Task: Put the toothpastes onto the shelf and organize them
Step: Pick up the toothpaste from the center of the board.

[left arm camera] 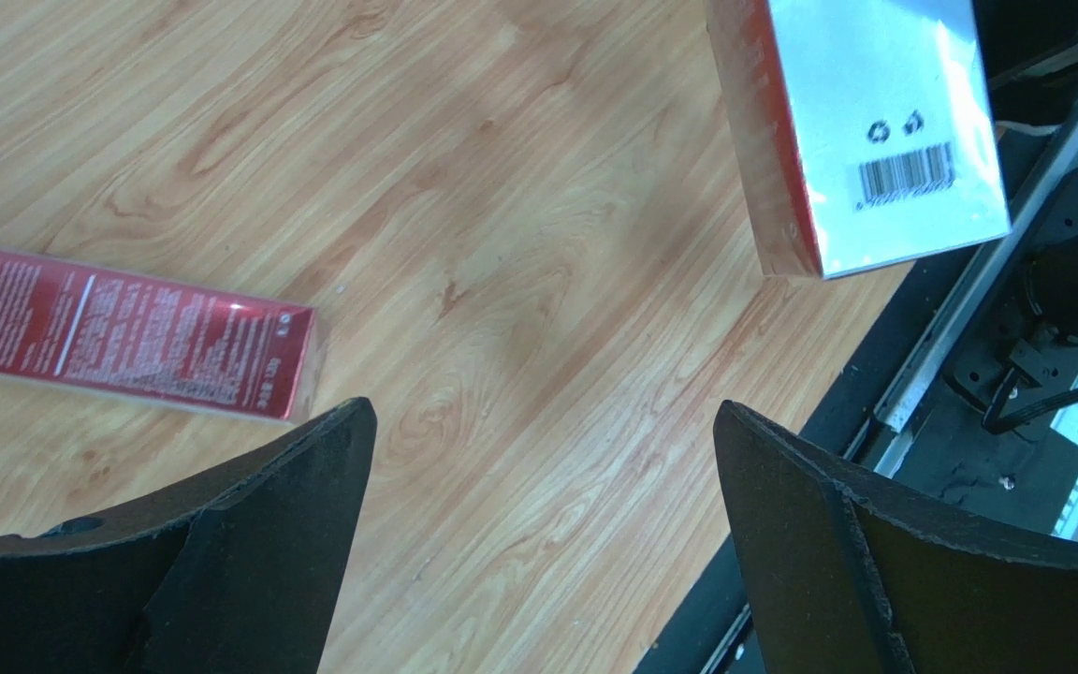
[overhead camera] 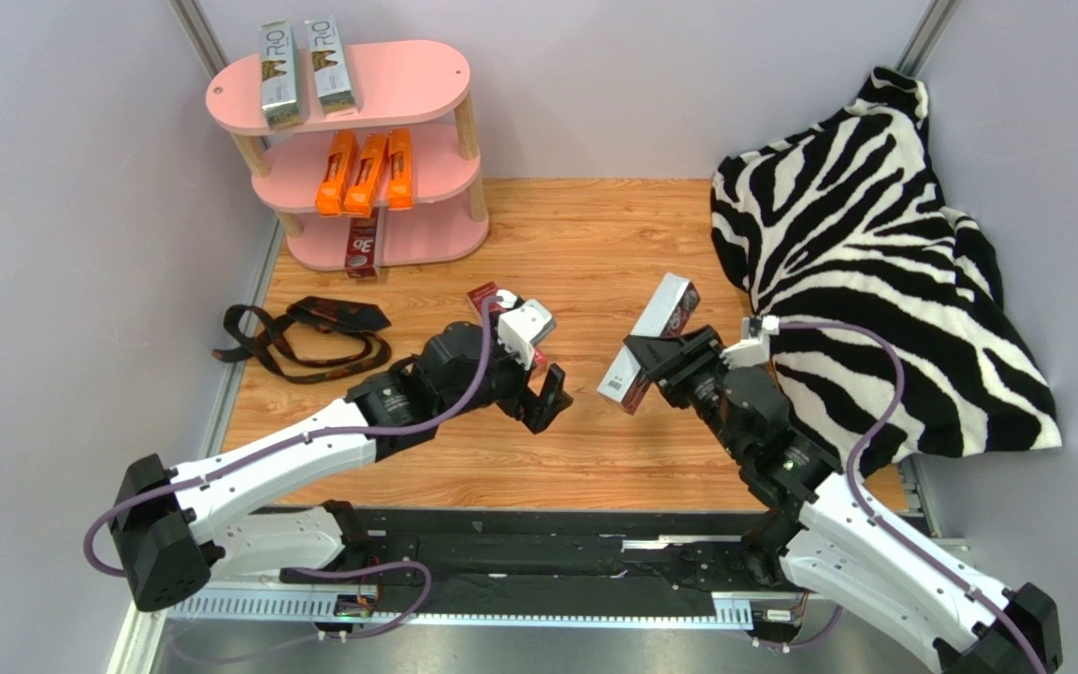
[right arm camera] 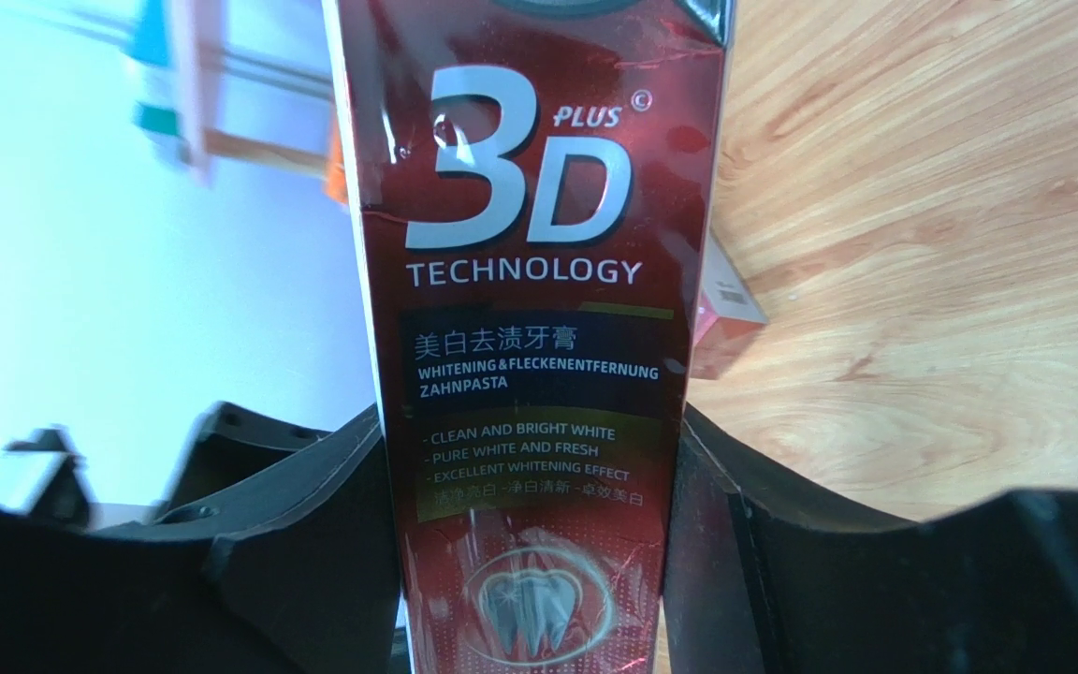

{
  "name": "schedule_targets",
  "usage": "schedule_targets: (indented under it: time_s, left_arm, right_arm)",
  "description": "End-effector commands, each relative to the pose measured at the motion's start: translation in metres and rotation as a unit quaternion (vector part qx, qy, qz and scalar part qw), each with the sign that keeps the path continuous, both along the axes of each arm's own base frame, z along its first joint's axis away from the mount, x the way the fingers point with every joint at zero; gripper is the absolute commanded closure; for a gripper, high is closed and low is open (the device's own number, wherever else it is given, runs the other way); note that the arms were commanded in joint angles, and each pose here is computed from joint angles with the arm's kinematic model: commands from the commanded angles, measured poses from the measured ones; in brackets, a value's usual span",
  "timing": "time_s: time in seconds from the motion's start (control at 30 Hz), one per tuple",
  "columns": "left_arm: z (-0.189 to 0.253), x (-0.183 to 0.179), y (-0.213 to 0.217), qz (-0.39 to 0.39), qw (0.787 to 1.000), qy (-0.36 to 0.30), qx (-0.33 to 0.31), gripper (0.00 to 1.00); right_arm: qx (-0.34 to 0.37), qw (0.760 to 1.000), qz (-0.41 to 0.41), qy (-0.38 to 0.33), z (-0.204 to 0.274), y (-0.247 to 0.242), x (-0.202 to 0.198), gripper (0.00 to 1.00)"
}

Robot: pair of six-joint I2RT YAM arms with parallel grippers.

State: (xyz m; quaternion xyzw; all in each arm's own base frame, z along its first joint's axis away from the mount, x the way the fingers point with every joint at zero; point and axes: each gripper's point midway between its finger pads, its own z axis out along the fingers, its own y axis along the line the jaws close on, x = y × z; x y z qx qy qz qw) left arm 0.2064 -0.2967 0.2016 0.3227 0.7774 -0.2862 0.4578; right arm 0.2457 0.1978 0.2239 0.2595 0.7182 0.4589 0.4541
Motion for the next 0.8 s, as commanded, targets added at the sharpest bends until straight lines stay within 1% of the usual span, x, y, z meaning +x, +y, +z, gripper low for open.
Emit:
schedule_targets:
  time_s: [0.0,0.1,0.13,0.2,0.37,0.6,0.77]
  left_arm:
    - [0.039,0.003,-0.030,-0.033,0.997,-0.057,-0.042,0.01]
    - [0.039,-0.003,-0.048,-0.052,0.996,-0.058,-0.036,0.01]
    - [0.038,-0.010,-0.056,-0.066,0.995,-0.062,-0.030,0.01]
    - [0.038,-0.012,-0.066,-0.068,0.995,-0.072,-0.019,0.01]
    - [0.040,-0.028,-0.092,-0.088,0.992,-0.088,-0.015,0.01]
    - [0.031,-0.025,-0.116,-0.088,0.991,-0.098,0.006,0.01]
    - [0.035,-0.019,-0.125,-0.075,0.991,-0.107,0.006,0.01]
  right_arm:
    - [0.146,0.987,-0.055,-0.044,0.050,-0.021,0.000,0.42]
    - [0.187,0.979,-0.069,-0.048,0.050,-0.031,-0.005,0.39]
    - [0.202,0.976,-0.075,-0.043,0.044,-0.034,-0.006,0.39]
    - [0.215,0.972,-0.083,-0.038,0.041,-0.038,-0.007,0.39]
    - [0.226,0.969,-0.095,-0.031,0.038,-0.044,-0.008,0.38]
    - [0.236,0.966,-0.098,-0.027,0.038,-0.047,-0.010,0.35]
    - [0.245,0.965,-0.093,-0.021,0.035,-0.046,-0.012,0.35]
